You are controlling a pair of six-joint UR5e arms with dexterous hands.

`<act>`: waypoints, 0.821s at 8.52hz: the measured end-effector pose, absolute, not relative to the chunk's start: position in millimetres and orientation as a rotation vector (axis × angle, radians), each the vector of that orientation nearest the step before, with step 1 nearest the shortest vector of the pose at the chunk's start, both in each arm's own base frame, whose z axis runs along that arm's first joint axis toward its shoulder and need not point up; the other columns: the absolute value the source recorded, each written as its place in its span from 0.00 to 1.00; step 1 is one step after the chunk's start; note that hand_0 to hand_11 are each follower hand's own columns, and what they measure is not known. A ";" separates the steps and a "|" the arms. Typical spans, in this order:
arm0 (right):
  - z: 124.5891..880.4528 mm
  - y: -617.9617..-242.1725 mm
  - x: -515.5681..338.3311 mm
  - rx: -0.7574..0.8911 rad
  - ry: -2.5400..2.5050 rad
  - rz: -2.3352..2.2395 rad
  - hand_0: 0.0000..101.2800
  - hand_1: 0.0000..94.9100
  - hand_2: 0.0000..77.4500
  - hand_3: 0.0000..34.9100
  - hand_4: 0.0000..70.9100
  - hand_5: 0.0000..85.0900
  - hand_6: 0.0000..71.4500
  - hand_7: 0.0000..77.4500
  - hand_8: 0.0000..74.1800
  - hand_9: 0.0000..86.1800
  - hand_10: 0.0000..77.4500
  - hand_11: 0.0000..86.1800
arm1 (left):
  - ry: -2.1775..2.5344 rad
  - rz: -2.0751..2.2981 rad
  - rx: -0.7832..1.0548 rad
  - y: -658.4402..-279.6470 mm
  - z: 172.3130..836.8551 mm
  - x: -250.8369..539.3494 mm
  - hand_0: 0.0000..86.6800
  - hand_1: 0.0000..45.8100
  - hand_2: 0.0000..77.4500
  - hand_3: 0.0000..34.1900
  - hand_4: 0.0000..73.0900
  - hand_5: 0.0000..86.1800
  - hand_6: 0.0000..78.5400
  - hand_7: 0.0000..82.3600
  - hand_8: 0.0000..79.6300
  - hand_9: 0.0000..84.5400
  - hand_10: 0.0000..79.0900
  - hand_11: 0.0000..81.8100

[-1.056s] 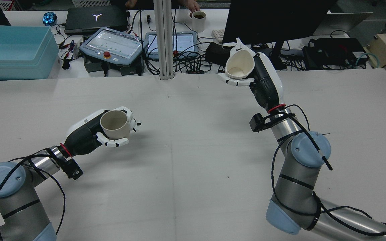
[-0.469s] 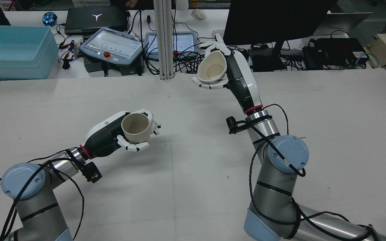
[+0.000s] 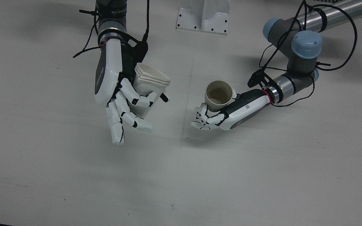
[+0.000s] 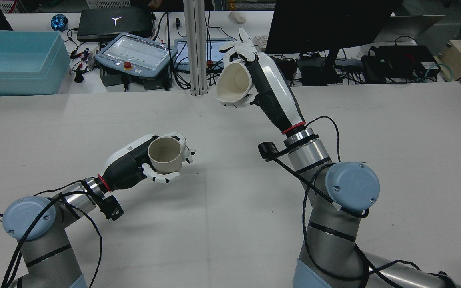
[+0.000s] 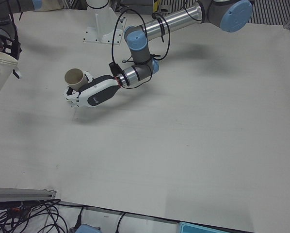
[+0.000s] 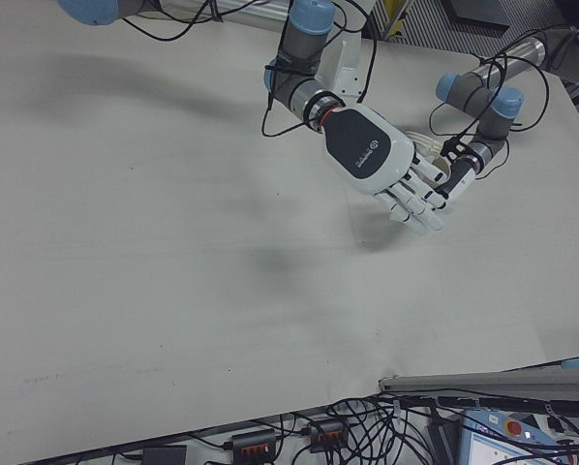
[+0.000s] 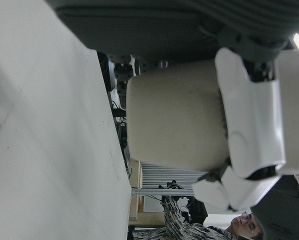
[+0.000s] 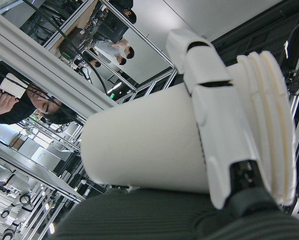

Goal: Pour water
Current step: 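Tilt the white cup with the right hand over the beige cup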

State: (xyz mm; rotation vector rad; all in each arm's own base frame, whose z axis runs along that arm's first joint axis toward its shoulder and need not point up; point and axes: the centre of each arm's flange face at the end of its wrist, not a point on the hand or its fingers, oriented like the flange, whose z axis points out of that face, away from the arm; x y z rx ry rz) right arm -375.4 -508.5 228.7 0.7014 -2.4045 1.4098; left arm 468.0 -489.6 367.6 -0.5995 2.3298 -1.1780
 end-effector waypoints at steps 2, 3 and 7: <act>230.8 -503.0 -379.2 0.797 -2.326 1.296 0.79 0.34 0.23 0.01 0.38 0.79 0.25 0.44 0.03 0.07 0.07 0.13 | 2.331 -1.177 -0.599 -489.9 367.1 467.7 0.68 0.35 0.56 0.00 0.24 0.80 0.52 0.71 0.40 0.52 0.17 0.27; 235.0 -500.3 -383.7 0.834 -2.284 1.255 0.79 0.34 0.23 0.01 0.38 0.79 0.25 0.44 0.03 0.07 0.07 0.13 | 2.332 -1.177 -0.600 -489.9 366.4 468.0 0.68 0.35 0.56 0.00 0.24 0.80 0.52 0.71 0.40 0.52 0.17 0.27; 228.5 -487.1 -398.4 0.978 -2.169 1.114 0.78 0.33 0.21 0.00 0.38 0.79 0.24 0.42 0.04 0.07 0.07 0.13 | 2.336 -1.171 -0.603 -490.0 362.5 470.5 0.68 0.35 0.56 0.00 0.24 0.80 0.52 0.72 0.40 0.52 0.17 0.27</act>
